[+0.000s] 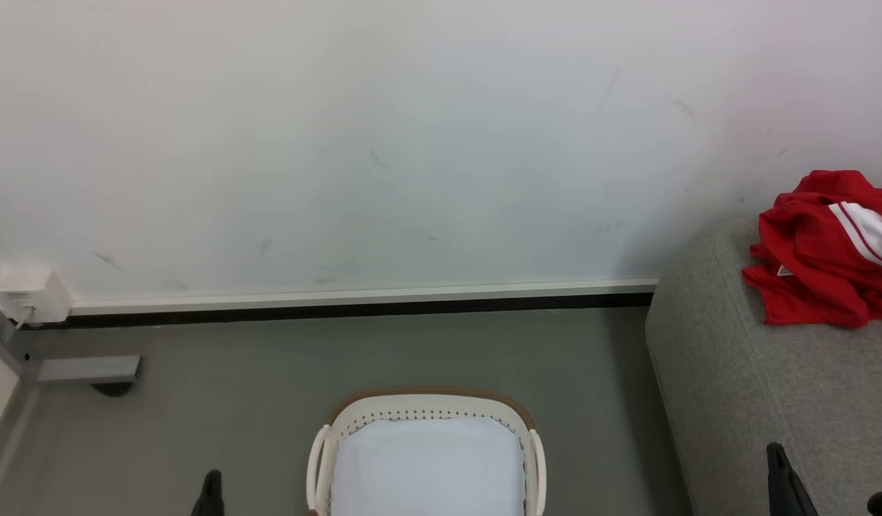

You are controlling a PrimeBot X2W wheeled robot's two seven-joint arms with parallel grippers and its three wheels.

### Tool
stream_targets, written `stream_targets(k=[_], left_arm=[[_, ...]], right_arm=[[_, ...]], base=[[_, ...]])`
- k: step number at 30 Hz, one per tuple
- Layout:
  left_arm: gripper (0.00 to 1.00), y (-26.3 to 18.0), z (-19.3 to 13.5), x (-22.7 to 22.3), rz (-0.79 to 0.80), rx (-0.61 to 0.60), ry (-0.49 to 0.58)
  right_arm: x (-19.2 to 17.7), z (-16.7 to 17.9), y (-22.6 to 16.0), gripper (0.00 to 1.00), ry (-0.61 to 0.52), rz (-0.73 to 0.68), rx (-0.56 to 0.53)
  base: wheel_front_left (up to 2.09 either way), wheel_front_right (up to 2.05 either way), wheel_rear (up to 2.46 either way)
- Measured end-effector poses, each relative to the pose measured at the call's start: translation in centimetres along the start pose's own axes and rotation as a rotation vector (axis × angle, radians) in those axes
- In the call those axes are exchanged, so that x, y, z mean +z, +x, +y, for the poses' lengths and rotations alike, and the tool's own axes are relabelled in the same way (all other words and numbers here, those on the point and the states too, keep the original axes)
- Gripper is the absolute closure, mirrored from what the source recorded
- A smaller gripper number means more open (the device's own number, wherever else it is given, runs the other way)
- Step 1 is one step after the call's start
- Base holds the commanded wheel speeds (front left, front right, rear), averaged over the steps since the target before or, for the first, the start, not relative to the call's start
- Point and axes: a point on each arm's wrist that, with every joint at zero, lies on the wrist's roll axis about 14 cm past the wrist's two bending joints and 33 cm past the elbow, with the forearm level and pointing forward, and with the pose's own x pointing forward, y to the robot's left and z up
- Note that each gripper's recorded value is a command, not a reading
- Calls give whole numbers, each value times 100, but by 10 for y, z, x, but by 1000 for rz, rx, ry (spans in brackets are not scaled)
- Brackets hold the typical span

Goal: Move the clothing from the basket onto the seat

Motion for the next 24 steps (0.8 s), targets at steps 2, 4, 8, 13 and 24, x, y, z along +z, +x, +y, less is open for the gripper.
stream_targets(k=[2, 4, 8, 13, 24], left_arm=[[100, 0, 0, 0, 0, 0, -17], [100, 3, -2, 2, 1, -2, -55], [100, 4, -2, 3, 3, -2, -112], [100, 7, -5, 5, 3, -10, -166], [100, 12, -10, 11, 4, -27, -296]], right_arm=[[0, 0, 0, 100, 13, 1, -1], [2, 0, 2, 100, 58, -1, -2], [6, 2, 5, 100, 113, -8, 1], [9, 3, 6, 100, 166, -11, 2], [15, 6, 9, 100, 304, -18, 9]], base=[[0, 0, 0], [0, 0, 0], [0, 0, 0], [0, 0, 0], [0, 0, 0]])
